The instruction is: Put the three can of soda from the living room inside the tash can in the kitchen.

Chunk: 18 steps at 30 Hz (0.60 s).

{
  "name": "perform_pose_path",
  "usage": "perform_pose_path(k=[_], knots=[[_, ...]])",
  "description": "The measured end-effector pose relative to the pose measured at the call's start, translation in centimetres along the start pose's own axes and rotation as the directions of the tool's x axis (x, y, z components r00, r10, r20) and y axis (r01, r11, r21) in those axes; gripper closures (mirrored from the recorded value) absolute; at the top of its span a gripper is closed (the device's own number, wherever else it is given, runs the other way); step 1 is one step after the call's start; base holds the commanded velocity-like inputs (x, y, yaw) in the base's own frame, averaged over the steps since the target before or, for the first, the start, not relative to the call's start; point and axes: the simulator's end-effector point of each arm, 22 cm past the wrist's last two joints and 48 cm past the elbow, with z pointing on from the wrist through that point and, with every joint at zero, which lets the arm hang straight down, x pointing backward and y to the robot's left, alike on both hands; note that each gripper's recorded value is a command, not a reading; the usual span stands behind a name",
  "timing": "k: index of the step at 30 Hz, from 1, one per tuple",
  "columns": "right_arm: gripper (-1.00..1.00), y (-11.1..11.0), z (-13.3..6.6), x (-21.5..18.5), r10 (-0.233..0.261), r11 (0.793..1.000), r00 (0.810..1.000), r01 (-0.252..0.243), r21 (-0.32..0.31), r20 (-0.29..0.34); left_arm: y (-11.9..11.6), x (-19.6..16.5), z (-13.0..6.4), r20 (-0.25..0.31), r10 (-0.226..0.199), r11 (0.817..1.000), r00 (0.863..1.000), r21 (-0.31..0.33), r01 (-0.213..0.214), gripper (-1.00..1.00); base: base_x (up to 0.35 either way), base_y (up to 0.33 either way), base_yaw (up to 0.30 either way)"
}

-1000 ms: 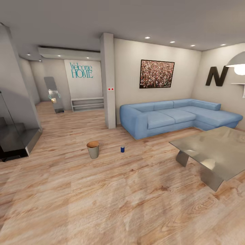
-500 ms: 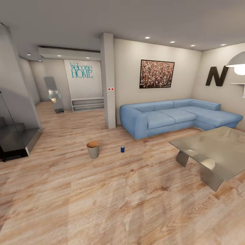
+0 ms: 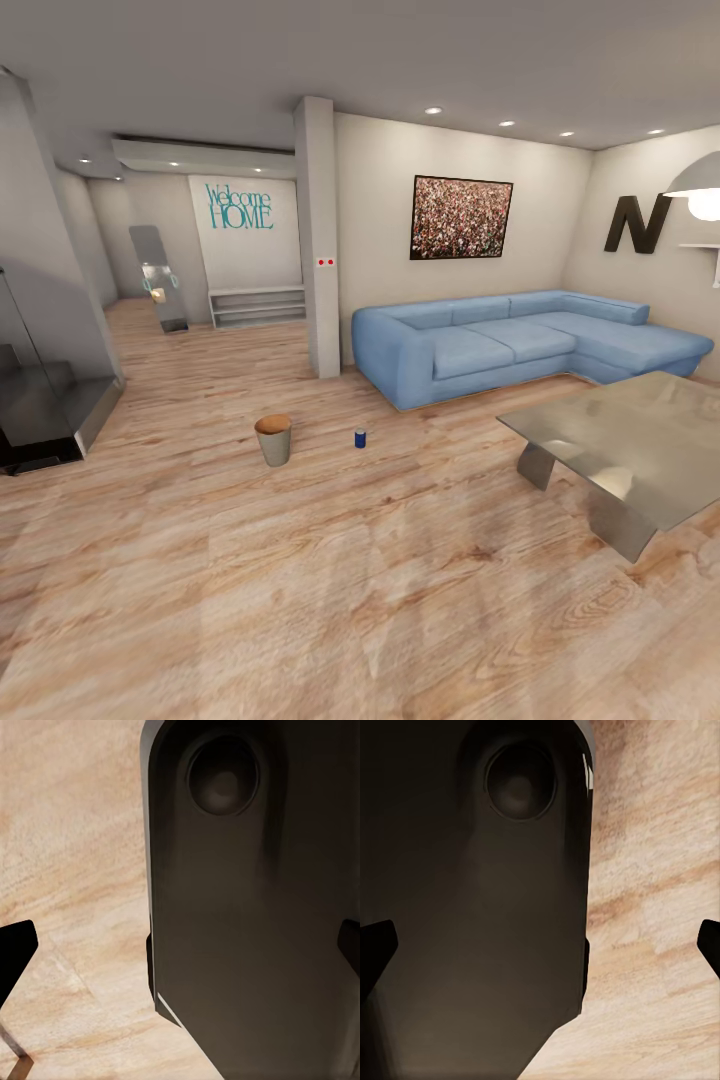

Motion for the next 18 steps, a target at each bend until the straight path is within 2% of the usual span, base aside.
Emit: perform_pose_path(k=[18], knots=[[-1.0,0.0,0.0,0.0,0.0,1.0,1.0,0.0,0.0,0.0,0.0,0.0,0.0,0.0,0.0,1.0,1.0,0.0,0.0,-1.0,0.0,0.0,0.0]])
